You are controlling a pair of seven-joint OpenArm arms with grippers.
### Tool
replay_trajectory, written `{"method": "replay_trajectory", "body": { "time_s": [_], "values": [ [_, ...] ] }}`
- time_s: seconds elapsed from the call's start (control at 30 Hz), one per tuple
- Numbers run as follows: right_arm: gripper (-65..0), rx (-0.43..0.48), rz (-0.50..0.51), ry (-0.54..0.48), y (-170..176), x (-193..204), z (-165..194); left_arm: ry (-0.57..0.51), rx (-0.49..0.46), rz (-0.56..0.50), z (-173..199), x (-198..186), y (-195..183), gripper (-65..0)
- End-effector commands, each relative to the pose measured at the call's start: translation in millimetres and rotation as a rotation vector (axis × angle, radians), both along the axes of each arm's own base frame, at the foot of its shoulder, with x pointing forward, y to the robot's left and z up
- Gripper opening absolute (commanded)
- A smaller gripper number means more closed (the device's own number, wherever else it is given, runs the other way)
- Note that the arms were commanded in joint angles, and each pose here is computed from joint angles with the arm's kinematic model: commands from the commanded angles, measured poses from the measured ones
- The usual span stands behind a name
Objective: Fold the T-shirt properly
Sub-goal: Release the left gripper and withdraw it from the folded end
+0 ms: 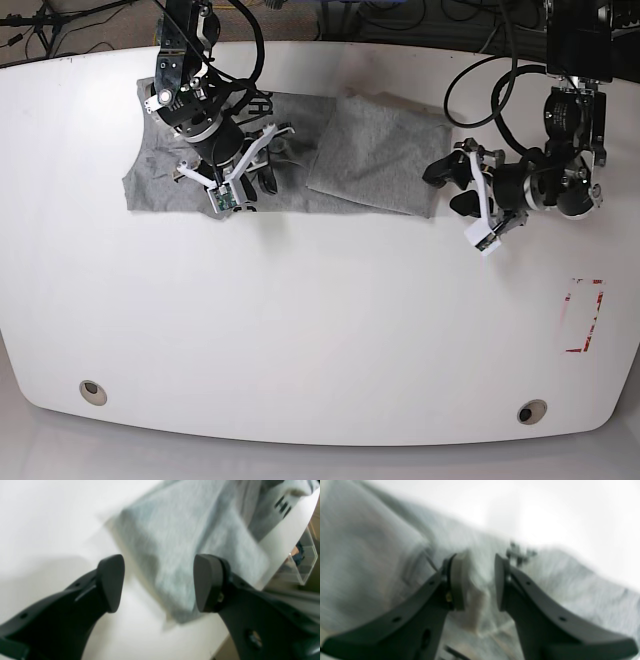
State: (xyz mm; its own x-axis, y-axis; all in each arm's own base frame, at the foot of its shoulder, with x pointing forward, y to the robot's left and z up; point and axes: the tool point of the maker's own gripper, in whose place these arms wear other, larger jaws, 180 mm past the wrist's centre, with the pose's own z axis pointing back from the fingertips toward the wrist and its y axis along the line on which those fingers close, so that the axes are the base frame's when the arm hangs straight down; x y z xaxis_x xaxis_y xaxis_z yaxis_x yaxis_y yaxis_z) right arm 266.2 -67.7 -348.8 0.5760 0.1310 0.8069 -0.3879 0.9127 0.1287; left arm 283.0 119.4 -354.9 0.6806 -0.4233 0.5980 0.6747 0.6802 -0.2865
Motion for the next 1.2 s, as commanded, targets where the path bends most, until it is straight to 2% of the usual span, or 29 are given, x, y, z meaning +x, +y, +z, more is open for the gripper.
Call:
{"method": "replay_trajectory", "body": {
  "time_s": [0.0,0.1,0.17,0.27,0.3,0.4,0.43,0.5,0.73,0.9,1.17],
  "values": [
    [-47.7,0.084,0.056,-0.03,18,-1,15,-0.035,0.012,-0.008,6,5,-1,-24.3],
    [-47.1,0.13,0.097,-0.02,27,-2,20,-0.025,0.021,-0.003,2,2,1,-24.3],
    [-42.5,0.178,0.119,-0.002,34,-5,23,-0.021,0.016,0.005,1,1,2,-24.3],
    [-29.5,0.235,0.126,0.011,41,-6,27,-0.027,0.014,0.029,4,3,10,-24.3],
    [-21.1,0.26,0.12,0.011,42,-6,29,-0.025,0.016,0.046,3,2,15,-24.3],
    [-8.2,0.275,0.087,0.033,39,-4,25,-0.027,0.029,0.081,3,2,29,-24.3],
    [-6.3,0.278,0.075,0.037,38,-2,24,-0.031,0.035,0.089,5,3,34,-24.3],
    [-6.7,0.283,0.063,0.029,36,6,24,-0.035,0.048,0.098,7,4,42,-24.3],
    [-14.9,0.311,0.068,0.106,41,18,-5,-0.065,0.1,0.035,8,2,54,-24.3],
    [-15.1,0.31,0.163,0.124,66,12,-10,-0.081,0.104,0.06,13,6,63,-24.3],
    [-15.5,0.325,0.18,0.171,75,7,-24,-0.087,0.127,0.114,17,5,86,-24.3]
  ]
}}
